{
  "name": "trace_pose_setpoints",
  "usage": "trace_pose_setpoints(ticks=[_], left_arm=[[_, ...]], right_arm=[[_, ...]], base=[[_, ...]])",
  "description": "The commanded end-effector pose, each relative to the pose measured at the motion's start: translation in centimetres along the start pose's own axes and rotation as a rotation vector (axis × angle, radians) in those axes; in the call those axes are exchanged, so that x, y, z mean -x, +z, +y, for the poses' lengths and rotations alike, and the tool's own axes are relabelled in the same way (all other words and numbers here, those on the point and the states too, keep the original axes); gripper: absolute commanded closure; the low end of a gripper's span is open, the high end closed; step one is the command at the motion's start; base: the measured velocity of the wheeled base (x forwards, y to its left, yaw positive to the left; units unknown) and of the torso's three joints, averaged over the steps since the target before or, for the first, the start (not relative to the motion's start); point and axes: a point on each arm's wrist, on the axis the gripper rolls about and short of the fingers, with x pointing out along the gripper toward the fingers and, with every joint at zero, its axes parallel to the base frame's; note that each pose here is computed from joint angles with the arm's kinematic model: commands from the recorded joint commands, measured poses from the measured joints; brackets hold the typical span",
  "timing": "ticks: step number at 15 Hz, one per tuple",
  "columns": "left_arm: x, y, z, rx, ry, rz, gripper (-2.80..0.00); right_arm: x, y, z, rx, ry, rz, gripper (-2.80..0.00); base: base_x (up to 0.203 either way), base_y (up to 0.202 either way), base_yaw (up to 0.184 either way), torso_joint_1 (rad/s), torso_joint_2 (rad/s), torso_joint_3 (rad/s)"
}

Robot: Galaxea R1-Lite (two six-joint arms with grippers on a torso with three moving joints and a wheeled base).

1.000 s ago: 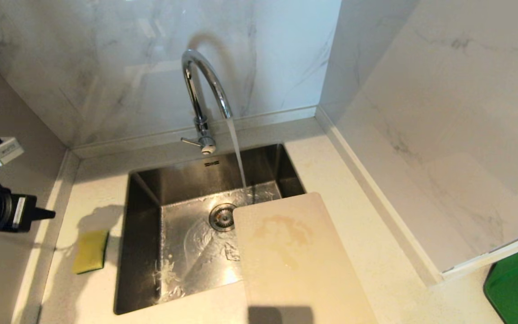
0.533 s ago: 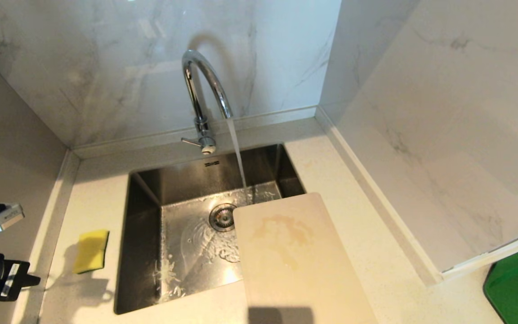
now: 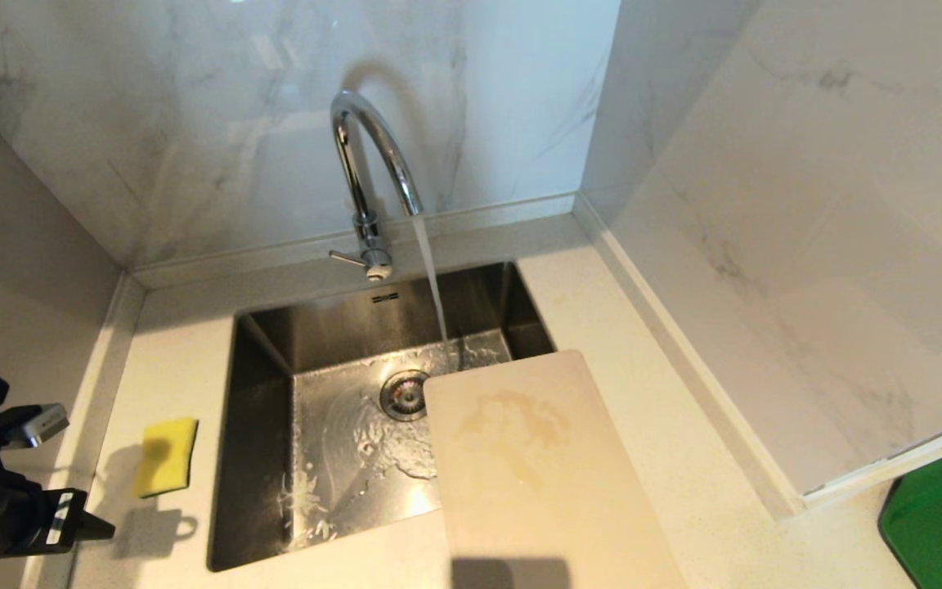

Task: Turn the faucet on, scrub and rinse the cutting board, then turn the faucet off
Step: Pick up the cleaning cloth

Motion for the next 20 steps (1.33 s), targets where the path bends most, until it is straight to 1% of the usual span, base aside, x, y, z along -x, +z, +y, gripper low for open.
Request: trace_pose_setpoints(ticks=[1,4,6,11,14,20], left_arm=[[-1.2,0.4,0.2,0.016,0.0,0.029,-2.8],[-1.9,1.7,0.3,0.047,-0.006,-0.004,-2.8],[-2.7,2.8,0.3,0.072,-0.031,-0.02,-2.8],[-5.6,4.9,0.5,0.107,-0.039,-0.033,-2.8],[-6.8,6.3,0.6,0.126,-0.041,-0.041,-2.8],[-7.6,7.4,0.5,0.143,-0.071,-0.051,-2.8]], right_arm=[[0.0,0.0,0.0,0.0,0.0,-0.001,0.0],[0.0,0.0,0.0,0.0,0.0,-0.001,0.0],[0.0,0.0,0.0,0.0,0.0,-0.001,0.0],[0.0,0.0,0.0,0.0,0.0,-0.001,0.0],[0.0,0.0,0.0,0.0,0.0,-0.001,0.0],[0.0,0.0,0.0,0.0,0.0,-0.001,0.0]], base=[[0.0,0.0,0.0,0.0,0.0,0.0],[0.0,0.0,0.0,0.0,0.0,0.0],[0.0,0.0,0.0,0.0,0.0,0.0],[0.0,0.0,0.0,0.0,0.0,0.0],[0.0,0.0,0.0,0.0,0.0,0.0],[0.0,0.0,0.0,0.0,0.0,0.0]])
